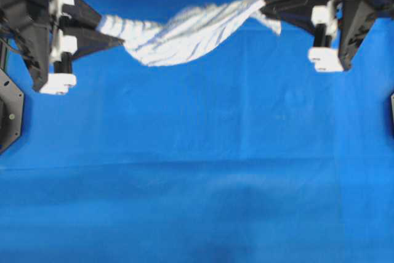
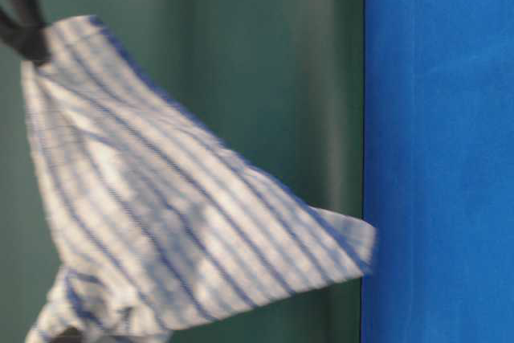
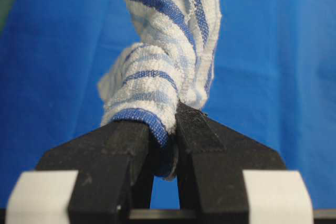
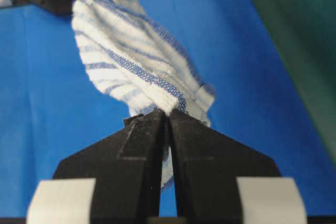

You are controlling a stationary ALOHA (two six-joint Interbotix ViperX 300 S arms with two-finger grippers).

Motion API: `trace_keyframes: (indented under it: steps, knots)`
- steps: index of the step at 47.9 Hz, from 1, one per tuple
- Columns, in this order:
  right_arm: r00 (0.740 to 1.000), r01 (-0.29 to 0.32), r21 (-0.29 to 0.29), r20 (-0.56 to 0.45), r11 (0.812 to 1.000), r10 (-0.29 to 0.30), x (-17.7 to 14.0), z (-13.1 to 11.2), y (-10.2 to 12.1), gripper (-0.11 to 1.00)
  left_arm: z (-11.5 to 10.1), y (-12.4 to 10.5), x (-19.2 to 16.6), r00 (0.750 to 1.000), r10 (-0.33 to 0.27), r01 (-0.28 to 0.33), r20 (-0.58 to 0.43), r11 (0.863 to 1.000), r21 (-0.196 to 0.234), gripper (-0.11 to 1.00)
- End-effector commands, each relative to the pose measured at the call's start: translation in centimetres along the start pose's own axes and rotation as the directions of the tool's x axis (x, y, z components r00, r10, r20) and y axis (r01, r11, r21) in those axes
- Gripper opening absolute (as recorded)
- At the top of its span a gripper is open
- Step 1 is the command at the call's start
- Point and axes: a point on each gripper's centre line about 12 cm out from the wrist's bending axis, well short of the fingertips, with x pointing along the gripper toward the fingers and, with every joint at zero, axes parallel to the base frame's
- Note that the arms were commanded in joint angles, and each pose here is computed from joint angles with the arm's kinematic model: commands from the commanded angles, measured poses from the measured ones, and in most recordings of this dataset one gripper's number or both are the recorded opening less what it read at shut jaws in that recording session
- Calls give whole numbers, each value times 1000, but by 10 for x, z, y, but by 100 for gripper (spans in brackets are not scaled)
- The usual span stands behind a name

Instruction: Lift the towel with both arms.

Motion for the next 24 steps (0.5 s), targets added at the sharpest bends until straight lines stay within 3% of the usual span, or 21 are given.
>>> trace_keyframes:
  steps: [1,10,24]
  knots:
    - [998,1,-7,56,1000,-1,-15,24,0,4,22,3,-12,999,9,-9,44,1000,-1,5]
    - [997,5,-24,72,1000,-3,-26,35,2,4,40,3,-22,998,9,-9,63,1000,1,5]
    - [997,-5,-28,71,1000,7,-26,35,5,4,42,4,-23,998,11,-11,69,1000,3,5]
